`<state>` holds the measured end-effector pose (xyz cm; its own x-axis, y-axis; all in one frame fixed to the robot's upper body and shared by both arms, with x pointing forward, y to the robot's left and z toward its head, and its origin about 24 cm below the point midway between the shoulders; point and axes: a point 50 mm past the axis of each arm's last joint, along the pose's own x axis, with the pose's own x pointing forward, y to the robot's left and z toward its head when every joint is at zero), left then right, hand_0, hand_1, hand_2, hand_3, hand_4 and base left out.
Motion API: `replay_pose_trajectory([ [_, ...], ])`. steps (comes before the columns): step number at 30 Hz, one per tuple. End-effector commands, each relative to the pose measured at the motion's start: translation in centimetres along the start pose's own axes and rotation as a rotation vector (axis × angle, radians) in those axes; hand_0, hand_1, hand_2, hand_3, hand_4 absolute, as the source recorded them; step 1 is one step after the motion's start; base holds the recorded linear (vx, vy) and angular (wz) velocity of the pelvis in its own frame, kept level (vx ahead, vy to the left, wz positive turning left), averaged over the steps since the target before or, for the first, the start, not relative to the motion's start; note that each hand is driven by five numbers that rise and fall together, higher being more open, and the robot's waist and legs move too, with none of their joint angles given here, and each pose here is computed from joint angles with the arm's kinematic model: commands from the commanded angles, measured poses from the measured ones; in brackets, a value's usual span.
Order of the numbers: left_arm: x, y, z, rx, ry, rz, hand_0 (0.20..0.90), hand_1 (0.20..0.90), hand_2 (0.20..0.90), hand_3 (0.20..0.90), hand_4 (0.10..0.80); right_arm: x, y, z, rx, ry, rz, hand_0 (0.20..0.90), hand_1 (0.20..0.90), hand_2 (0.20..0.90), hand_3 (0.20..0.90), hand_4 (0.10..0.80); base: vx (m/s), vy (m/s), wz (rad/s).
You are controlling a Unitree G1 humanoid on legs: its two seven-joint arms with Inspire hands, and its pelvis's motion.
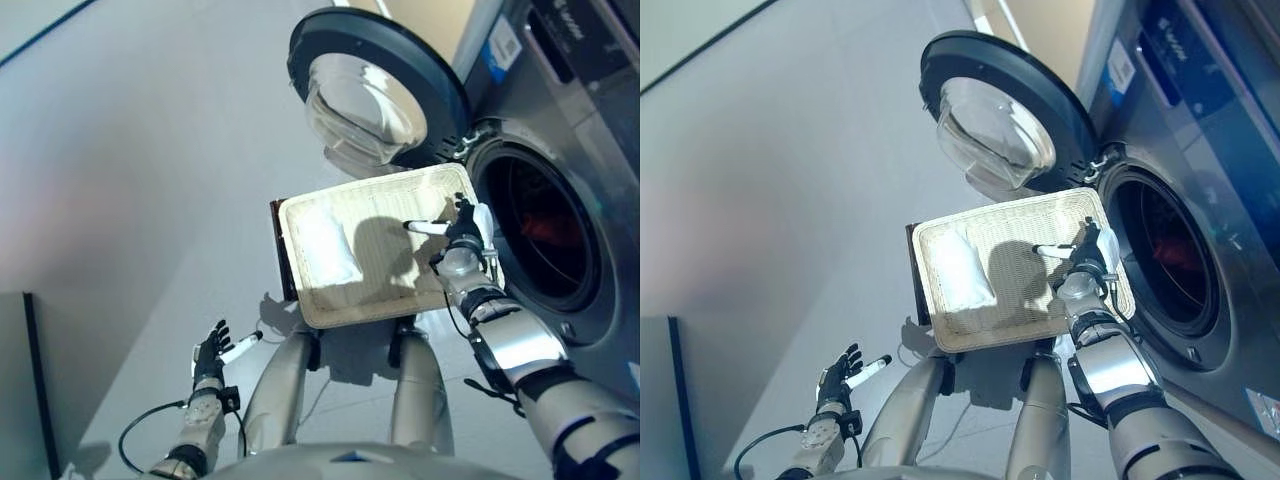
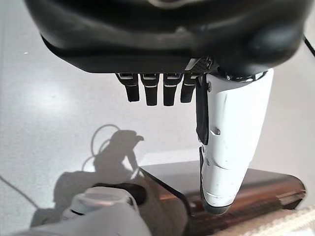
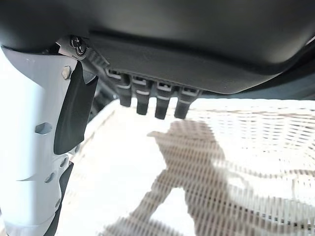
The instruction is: Pick up the clothes and place them into the washing machine
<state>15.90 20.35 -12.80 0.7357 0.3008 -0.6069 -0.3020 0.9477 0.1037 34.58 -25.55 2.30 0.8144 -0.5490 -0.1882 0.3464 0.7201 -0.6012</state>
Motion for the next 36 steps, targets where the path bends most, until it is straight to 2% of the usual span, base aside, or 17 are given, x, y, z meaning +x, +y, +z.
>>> replay_pose_trajectory([
  [1,0.7,4.0,2.2,0.032,-0.100,0.128,0.900,0.900,0.900,0.900,0.800,0.7,-1.4,1.9,-0.014,-0.062,-0.073,0.900,0.900,0.900,0.900,0.800,0.117,-0.033,0.20],
  [16,1.7,6.0,5.8,0.050,-0.216,0.230,0.900,0.900,0.900,0.900,0.800,-1.6,3.7,3.5,0.043,-0.133,0.042,0.900,0.900,0.900,0.900,0.800,0.038,-0.023,0.18],
  [36,2.3,7.5,8.1,0.102,-0.265,0.276,0.900,0.900,0.900,0.900,0.800,-2.8,5.6,6.3,0.110,-0.195,0.076,0.900,0.900,0.900,0.900,0.800,0.041,-0.009,0.15],
])
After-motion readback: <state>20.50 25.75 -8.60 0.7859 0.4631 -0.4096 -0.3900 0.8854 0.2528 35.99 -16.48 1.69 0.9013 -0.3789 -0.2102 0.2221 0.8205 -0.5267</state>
